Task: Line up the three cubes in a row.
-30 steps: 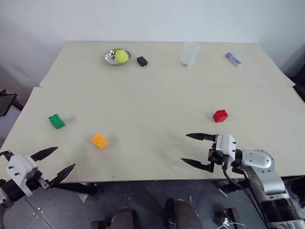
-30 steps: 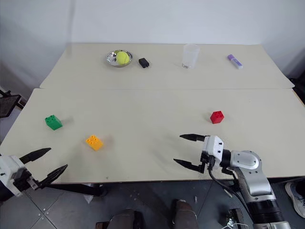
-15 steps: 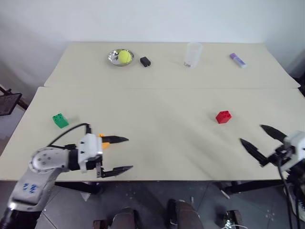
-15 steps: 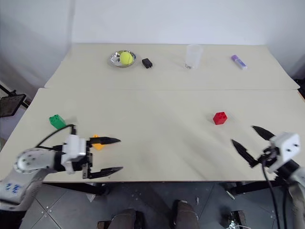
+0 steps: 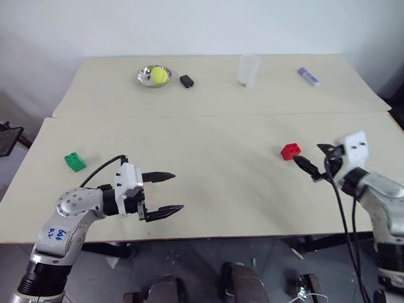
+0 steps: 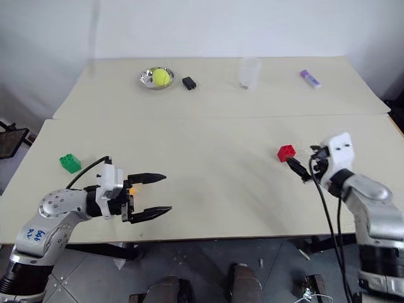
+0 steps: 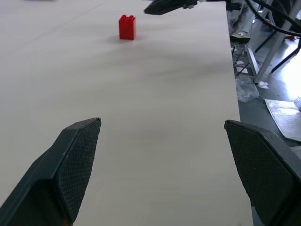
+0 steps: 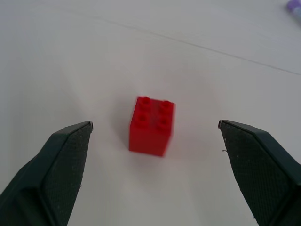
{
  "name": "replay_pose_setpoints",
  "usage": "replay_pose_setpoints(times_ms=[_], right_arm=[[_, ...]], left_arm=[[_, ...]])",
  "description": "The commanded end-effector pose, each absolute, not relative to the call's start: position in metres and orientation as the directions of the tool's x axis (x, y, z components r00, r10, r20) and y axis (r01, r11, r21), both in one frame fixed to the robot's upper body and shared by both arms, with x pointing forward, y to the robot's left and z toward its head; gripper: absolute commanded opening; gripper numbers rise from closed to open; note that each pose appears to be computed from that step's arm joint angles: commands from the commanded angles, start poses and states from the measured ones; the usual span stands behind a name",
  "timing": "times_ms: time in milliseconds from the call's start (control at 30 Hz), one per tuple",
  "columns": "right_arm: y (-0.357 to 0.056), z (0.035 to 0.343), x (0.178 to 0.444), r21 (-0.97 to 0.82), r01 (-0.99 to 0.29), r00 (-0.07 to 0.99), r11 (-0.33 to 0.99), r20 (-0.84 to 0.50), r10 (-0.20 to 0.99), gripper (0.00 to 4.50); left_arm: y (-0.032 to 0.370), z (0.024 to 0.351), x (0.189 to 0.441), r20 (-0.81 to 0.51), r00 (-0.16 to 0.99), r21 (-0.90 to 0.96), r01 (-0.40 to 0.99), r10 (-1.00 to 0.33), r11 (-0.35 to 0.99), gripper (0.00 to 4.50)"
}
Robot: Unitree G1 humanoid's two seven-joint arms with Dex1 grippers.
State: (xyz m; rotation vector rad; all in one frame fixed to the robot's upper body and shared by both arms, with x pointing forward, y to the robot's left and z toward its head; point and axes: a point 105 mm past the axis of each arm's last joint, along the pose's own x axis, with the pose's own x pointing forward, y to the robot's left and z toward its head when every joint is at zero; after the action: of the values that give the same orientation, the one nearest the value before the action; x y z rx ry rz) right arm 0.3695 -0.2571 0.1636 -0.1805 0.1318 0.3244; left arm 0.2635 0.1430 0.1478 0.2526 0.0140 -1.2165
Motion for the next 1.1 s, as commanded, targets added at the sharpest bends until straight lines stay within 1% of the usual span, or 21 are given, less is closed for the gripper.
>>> replay_pose_setpoints(times_ms=[33, 133, 200, 300, 367, 433, 533, 600, 633, 667, 700, 733, 767, 833, 933, 1100], right_arm=[[-0.264, 0.16, 0.386, -0.189, -0.253, 0.956, 0.949, -0.201, 0.215, 4.5], [-0.264, 0.157, 0.394, -0.198, -0.233, 0.961, 0.952, -0.196, 0.194, 4.5], [-0.261, 0.153, 0.396, -0.176, -0.247, 0.955, 0.953, -0.21, 0.209, 4.5], [-0.257, 0.147, 0.394, -0.156, -0.264, 0.947, 0.952, -0.231, 0.225, 3.94], [-0.253, 0.147, 0.392, -0.141, -0.283, 0.942, 0.949, -0.228, 0.247, 3.24], [-0.244, 0.152, 0.389, -0.127, -0.326, 0.933, 0.937, -0.205, 0.296, 2.59], [-0.214, 0.164, 0.383, -0.122, -0.491, 0.868, 0.863, -0.154, 0.472, 1.56], [-0.19, 0.168, 0.374, -0.163, -0.641, 0.768, 0.75, -0.168, 0.619, 1.51], [-0.175, 0.169, 0.368, -0.209, -0.721, 0.692, 0.66, -0.184, 0.698, 1.51], [-0.158, 0.168, 0.36, -0.265, -0.812, 0.578, 0.521, -0.232, 0.782, 1.51], [-0.145, 0.163, 0.354, -0.317, -0.867, 0.475, 0.384, -0.294, 0.829, 1.51], [-0.136, 0.156, 0.351, -0.359, -0.896, 0.393, 0.262, -0.363, 0.845, 1.51], [-0.13, 0.151, 0.35, -0.371, -0.911, 0.334, 0.177, -0.416, 0.846, 1.51], [-0.117, 0.146, 0.356, -0.369, -0.924, 0.271, 0.101, -0.444, 0.854, 1.51], [-0.094, 0.135, 0.359, -0.351, -0.936, 0.147, -0.037, -0.484, 0.863, 1.51], [-0.083, 0.128, 0.366, -0.314, -0.948, 0.111, -0.055, -0.486, 0.867, 1.51]], left_arm=[[0.141, 0.154, 0.264, -0.137, 0.341, 0.224, 0.925, -0.93, 0.306, 4.47], [0.141, 0.155, 0.265, -0.134, 0.348, 0.231, 0.921, -0.928, 0.312, 4.47], [0.142, 0.156, 0.264, -0.136, 0.352, 0.234, 0.92, -0.926, 0.315, 4.47], [0.145, 0.156, 0.263, -0.142, 0.363, 0.239, 0.915, -0.921, 0.324, 4.5], [0.147, 0.156, 0.263, -0.143, 0.376, 0.243, 0.91, -0.916, 0.335, 4.5], [0.15, 0.157, 0.263, -0.146, 0.387, 0.247, 0.906, -0.911, 0.345, 4.5], [0.154, 0.157, 0.263, -0.15, 0.404, 0.251, 0.898, -0.902, 0.36, 4.5], [0.157, 0.157, 0.263, -0.156, 0.412, 0.253, 0.895, -0.898, 0.367, 4.5], [0.159, 0.157, 0.263, -0.158, 0.416, 0.253, 0.894, -0.896, 0.37, 4.5], [0.161, 0.157, 0.263, -0.161, 0.419, 0.252, 0.893, -0.894, 0.373, 4.5], [0.162, 0.157, 0.263, -0.164, 0.421, 0.252, 0.892, -0.892, 0.375, 4.5], [0.163, 0.157, 0.262, -0.167, 0.423, 0.251, 0.892, -0.891, 0.376, 4.5], [0.164, 0.156, 0.262, -0.169, 0.423, 0.251, 0.892, -0.89, 0.376, 4.5], [0.164, 0.156, 0.261, -0.173, 0.426, 0.251, 0.891, -0.888, 0.379, 4.5], [0.166, 0.156, 0.259, -0.176, 0.436, 0.252, 0.886, -0.882, 0.388, 4.5], [0.171, 0.158, 0.253, -0.178, 0.469, 0.256, 0.871, -0.865, 0.42, 4.5]])
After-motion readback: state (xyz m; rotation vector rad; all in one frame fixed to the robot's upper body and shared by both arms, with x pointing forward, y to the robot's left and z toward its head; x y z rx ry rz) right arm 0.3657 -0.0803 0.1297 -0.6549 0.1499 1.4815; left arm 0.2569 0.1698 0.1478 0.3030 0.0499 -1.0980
